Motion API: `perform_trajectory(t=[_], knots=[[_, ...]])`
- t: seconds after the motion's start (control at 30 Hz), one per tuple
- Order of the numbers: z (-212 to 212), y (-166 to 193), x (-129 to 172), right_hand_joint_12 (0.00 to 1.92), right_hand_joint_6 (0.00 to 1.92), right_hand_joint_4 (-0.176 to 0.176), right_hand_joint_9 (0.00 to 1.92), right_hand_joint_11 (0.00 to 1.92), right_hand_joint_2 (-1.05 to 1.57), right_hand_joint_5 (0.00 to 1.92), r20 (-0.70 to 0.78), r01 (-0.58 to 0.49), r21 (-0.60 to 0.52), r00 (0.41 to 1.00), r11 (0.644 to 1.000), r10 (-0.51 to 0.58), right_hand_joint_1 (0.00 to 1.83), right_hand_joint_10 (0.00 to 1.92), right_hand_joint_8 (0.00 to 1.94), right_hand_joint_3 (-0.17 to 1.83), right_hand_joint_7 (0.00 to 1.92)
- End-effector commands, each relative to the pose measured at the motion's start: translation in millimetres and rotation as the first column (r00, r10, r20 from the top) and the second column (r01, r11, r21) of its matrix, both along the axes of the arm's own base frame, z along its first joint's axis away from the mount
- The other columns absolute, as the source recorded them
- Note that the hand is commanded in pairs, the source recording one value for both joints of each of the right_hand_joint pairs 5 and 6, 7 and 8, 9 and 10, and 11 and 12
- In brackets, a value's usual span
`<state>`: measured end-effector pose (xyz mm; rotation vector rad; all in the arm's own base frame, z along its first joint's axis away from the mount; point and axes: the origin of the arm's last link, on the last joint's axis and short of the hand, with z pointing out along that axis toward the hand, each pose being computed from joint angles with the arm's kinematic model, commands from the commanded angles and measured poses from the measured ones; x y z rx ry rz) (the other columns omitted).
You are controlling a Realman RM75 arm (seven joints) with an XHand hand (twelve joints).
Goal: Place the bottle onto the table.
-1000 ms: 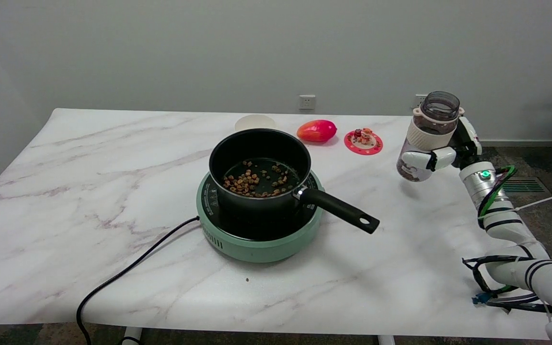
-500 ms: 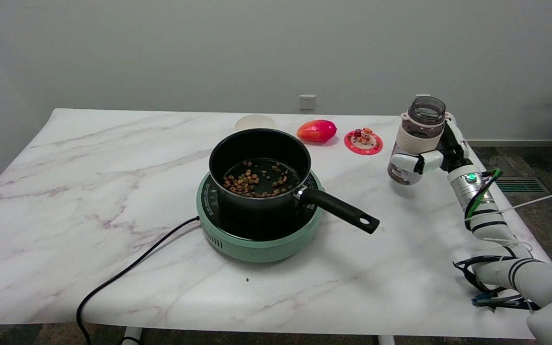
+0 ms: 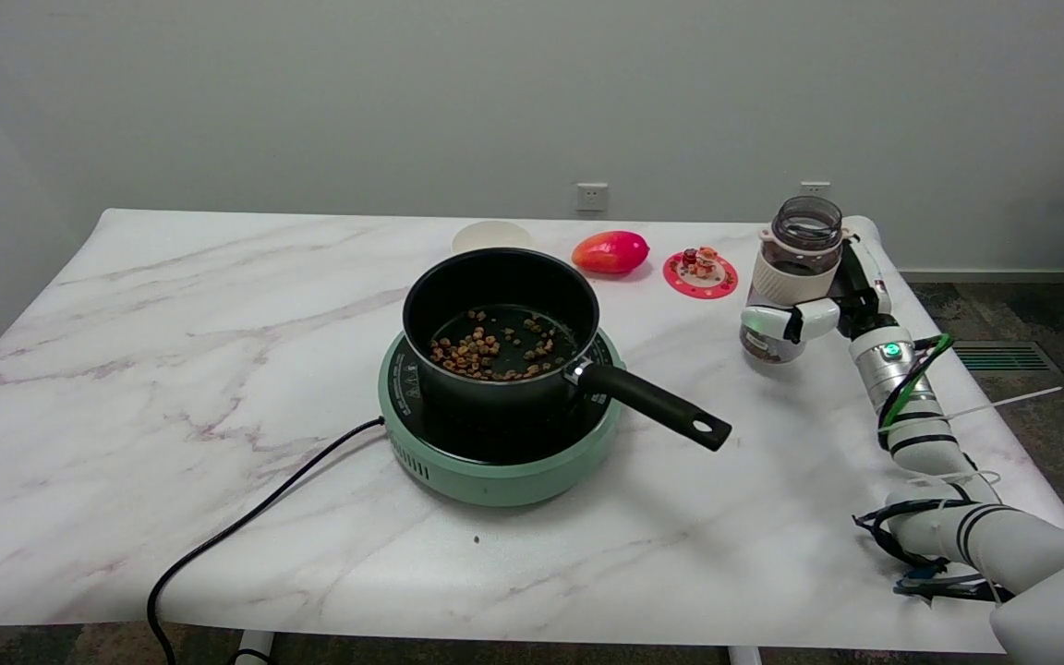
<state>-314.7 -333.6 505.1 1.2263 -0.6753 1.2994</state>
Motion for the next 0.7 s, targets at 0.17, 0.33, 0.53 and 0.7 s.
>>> perform_trajectory(t=[0.17,0.33,0.53,0.7], knots=[[-8.5,6.7,-14.5,1.24,1.92,0.000,1.52,1.24,1.00,1.92,0.023,0.015,-0.026,1.000,1.000,-0.014,1.55,1.52,1.92,0.75,1.92],[-9.1,8.9,-16.1,1.24,1.92,0.000,1.52,1.24,1.00,1.92,0.025,0.016,-0.026,1.000,1.000,-0.015,1.55,1.52,1.92,0.75,1.92],[-8.7,10.9,-17.0,1.26,1.92,0.000,1.49,1.26,0.97,1.92,0.034,0.013,-0.025,0.999,1.000,-0.012,1.53,1.49,1.92,0.74,1.92],[-9.3,12.2,-17.8,1.23,1.67,0.000,1.42,1.23,0.70,1.67,0.034,0.014,-0.023,0.999,1.000,-0.013,1.49,1.42,1.91,1.03,1.91]])
